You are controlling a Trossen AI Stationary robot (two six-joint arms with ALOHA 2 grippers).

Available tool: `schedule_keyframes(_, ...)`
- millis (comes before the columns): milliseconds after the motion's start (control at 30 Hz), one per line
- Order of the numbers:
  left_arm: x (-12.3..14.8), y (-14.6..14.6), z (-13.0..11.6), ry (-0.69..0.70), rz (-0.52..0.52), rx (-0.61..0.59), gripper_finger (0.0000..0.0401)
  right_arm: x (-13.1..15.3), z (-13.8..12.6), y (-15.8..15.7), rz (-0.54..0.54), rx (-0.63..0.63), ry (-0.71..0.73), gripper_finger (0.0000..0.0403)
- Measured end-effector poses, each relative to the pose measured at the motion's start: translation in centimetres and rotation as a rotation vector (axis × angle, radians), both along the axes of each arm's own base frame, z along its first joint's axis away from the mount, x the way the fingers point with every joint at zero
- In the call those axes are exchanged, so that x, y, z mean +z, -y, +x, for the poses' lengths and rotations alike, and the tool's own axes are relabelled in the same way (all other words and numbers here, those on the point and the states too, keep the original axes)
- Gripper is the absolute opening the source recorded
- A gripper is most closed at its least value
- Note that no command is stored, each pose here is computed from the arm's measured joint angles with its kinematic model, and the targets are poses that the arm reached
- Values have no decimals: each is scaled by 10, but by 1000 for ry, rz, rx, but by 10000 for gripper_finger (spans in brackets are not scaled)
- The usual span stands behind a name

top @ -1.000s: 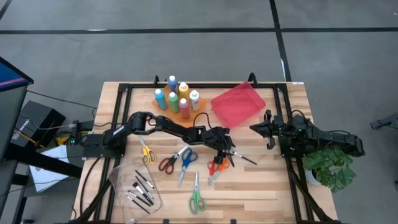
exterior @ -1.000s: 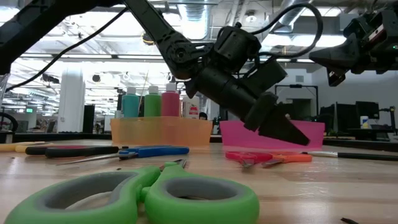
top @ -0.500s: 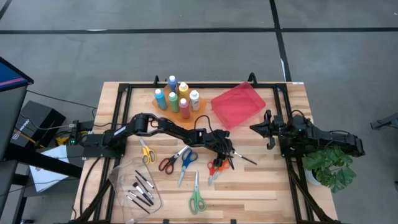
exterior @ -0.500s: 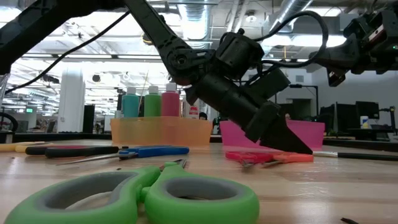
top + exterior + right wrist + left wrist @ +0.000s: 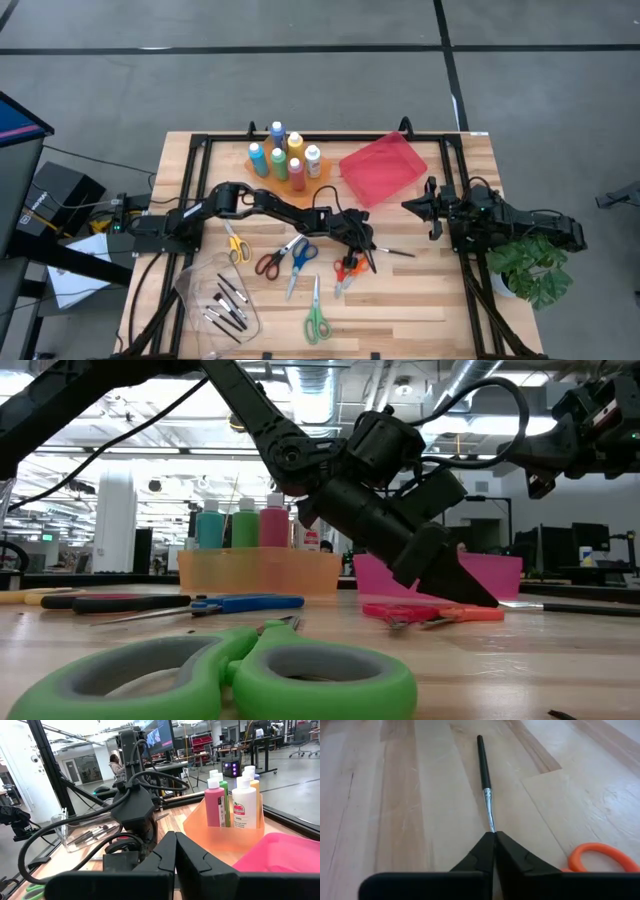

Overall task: Pick & Place Paint Supplies
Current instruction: Put the makeup brush into the transparent bin

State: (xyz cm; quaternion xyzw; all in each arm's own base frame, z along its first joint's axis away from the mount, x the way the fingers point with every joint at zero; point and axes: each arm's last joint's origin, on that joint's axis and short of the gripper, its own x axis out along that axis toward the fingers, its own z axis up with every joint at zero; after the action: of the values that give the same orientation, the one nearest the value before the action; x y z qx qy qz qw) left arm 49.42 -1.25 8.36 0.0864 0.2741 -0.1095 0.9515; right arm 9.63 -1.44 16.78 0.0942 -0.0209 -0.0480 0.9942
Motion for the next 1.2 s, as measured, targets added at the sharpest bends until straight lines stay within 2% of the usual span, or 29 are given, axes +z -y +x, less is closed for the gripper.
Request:
schedule_keyframes(467, 6, 12, -2, -9, 5, -18, 1, 0, 0, 0, 0, 0, 0, 0)
schedule_keyframes(567, 19, 17, -4, -9, 6, -30, 1, 0, 0, 0, 0, 0, -1, 0)
schedule_keyframes(800, 80, 29, -19, -21, 20, -66, 1, 0, 0, 0, 1, 0, -3, 0)
schedule_keyframes(967, 133, 48, -53, -83, 63, -141, 0, 0, 0, 0, 0, 0, -2, 0)
schedule_keyframes(1100, 171, 61, -104, -90, 87, -161, 0, 0, 0, 0, 0, -1, 0, 0)
schedule_keyframes(1200, 205, 66, -151, -32, 39, -166, 0, 0, 0, 0, 0, -1, 0, 0)
